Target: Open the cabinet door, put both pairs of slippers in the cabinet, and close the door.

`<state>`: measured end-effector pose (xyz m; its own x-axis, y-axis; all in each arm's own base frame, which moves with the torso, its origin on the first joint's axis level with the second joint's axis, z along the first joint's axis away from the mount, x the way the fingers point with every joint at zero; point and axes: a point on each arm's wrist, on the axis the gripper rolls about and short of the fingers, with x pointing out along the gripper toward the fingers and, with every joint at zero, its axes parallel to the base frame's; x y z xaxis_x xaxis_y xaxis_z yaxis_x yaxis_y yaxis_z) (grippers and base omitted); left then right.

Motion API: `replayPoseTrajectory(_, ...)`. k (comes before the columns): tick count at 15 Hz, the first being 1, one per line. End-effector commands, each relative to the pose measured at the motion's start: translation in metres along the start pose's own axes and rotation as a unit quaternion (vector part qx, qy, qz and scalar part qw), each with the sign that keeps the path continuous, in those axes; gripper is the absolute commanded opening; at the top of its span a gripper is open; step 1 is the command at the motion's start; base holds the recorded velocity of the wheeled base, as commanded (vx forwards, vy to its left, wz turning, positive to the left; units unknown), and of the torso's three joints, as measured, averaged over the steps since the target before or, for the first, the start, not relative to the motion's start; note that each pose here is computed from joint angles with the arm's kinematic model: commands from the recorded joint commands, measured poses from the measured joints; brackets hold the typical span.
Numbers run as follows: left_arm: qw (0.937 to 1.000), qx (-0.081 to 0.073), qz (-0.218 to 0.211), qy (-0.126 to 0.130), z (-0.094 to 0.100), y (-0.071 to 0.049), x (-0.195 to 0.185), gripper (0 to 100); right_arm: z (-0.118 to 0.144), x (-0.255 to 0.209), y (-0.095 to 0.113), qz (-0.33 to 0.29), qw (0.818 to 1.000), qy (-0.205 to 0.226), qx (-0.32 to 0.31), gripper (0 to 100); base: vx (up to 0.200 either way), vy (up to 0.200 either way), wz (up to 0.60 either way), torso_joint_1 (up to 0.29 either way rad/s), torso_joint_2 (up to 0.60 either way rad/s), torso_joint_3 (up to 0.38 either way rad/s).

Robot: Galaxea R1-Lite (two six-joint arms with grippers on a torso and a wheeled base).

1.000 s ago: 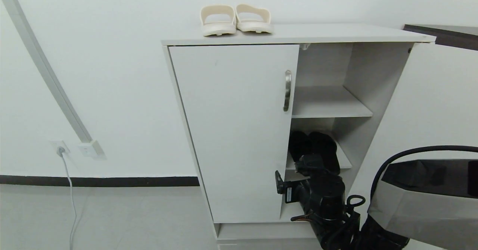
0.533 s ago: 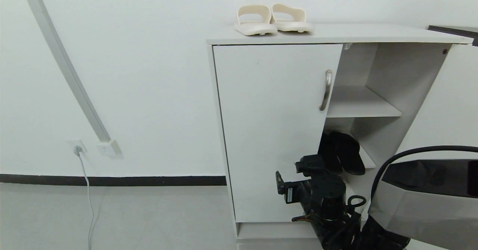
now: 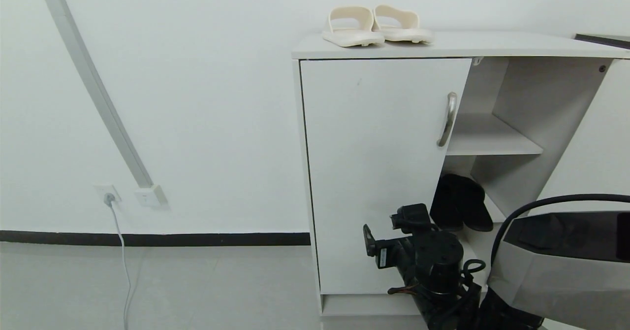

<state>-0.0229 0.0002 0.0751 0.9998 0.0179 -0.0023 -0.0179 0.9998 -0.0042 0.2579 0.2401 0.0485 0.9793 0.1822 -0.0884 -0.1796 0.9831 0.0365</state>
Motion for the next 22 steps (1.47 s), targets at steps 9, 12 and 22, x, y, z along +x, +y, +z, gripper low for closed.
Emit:
replayPoseTrajectory(9, 1.0, 0.0, 0.0, 0.001, -0.0001, 0.0, 0.0001, 0, -0.0062, -0.0054, -0.0035, 0.004, 1.0, 0.007, -0.004, 100, 0.0, 0.0, 0.0, 0.0, -0.02, -0.018)
replayPoseTrajectory(12, 1.0, 0.0, 0.0, 0.001, -0.0001, 0.0, 0.0001, 0, -0.0056, -0.0055, -0.0035, 0.004, 1.0, 0.006, -0.004, 100, 0.0, 0.0, 0.0, 0.02, -0.24, -0.333)
replayPoseTrajectory(22, 1.0, 0.0, 0.0, 0.0, 0.0001, 0.0, 0.0001, 0, -0.005, -0.0067, -0.0056, 0.002, 1.0, 0.004, -0.002, 100, 0.0, 0.0, 0.0, 0.094, -0.47, -0.348)
